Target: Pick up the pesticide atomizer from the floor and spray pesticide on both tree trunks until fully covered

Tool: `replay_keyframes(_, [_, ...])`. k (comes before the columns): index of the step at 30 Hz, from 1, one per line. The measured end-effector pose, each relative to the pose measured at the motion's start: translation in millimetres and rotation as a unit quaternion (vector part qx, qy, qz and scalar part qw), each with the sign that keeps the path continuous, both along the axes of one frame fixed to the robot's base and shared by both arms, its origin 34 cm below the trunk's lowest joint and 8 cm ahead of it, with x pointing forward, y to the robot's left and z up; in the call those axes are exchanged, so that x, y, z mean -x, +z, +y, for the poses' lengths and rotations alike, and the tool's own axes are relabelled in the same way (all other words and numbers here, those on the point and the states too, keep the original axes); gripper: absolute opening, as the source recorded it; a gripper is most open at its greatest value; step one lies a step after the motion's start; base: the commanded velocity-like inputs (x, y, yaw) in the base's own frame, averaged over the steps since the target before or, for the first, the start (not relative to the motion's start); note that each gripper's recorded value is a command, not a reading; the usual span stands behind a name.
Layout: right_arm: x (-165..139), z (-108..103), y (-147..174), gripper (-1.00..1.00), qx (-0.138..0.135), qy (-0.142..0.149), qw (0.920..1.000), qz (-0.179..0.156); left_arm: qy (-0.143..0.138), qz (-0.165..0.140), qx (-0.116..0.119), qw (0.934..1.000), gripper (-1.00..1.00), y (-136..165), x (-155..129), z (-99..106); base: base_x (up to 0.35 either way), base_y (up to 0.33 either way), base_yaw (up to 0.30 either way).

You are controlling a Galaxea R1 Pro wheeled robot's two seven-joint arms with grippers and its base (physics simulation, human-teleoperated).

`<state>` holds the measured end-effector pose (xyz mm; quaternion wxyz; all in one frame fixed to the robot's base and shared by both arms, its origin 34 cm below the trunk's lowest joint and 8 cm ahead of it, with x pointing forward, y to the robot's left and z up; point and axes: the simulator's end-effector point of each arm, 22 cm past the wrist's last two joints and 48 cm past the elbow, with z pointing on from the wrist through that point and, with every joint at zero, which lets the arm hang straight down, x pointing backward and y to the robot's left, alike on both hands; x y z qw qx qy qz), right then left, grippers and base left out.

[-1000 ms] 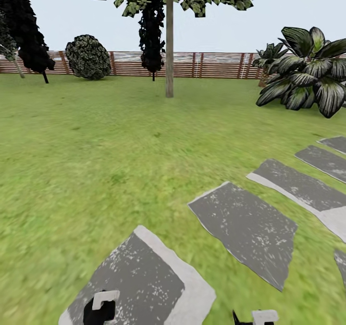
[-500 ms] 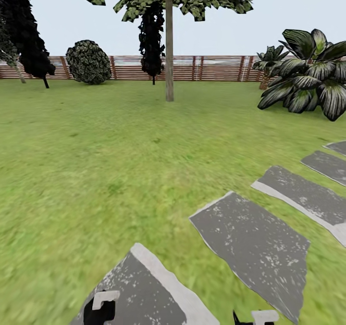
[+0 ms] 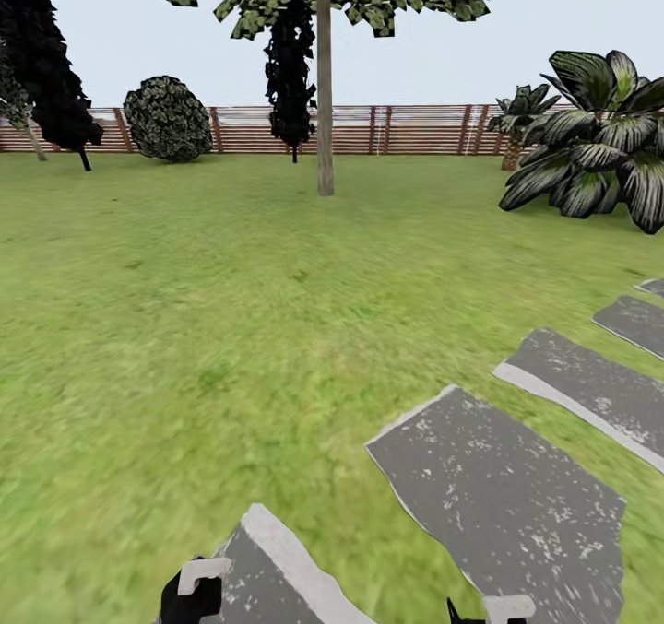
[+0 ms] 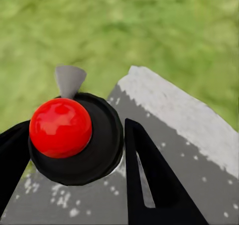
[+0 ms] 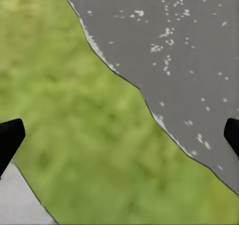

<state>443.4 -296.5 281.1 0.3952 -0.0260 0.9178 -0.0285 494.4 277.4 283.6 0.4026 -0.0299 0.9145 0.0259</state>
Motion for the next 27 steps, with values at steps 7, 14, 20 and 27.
replay_keyframes(7, [-0.2,0.0,0.2,1.00,0.000,0.000,1.0000,-0.001,0.000,0.000,0.001,1.0000,-1.00,0.1,-0.2,-1.1,0.341,0.000,0.000])
replay_keyframes(14, [-0.3,-0.6,0.3,1.00,0.000,-0.002,1.0000,-0.001,0.000,-0.001,0.001,1.0000,-1.00,0.2,-0.2,-1.2,0.341,0.000,0.000])
replay_keyframes(20, [-0.3,-1.0,0.4,1.00,0.001,-0.003,1.0000,-0.001,0.000,-0.001,0.000,1.0000,-1.00,0.2,-0.2,-0.1,0.341,0.000,0.000])
replay_keyframes(27, [-1.4,-1.4,1.1,1.00,0.001,-0.004,1.0000,-0.002,0.000,-0.001,0.000,1.0000,-1.00,0.2,-0.2,-0.1,0.341,0.000,0.000])
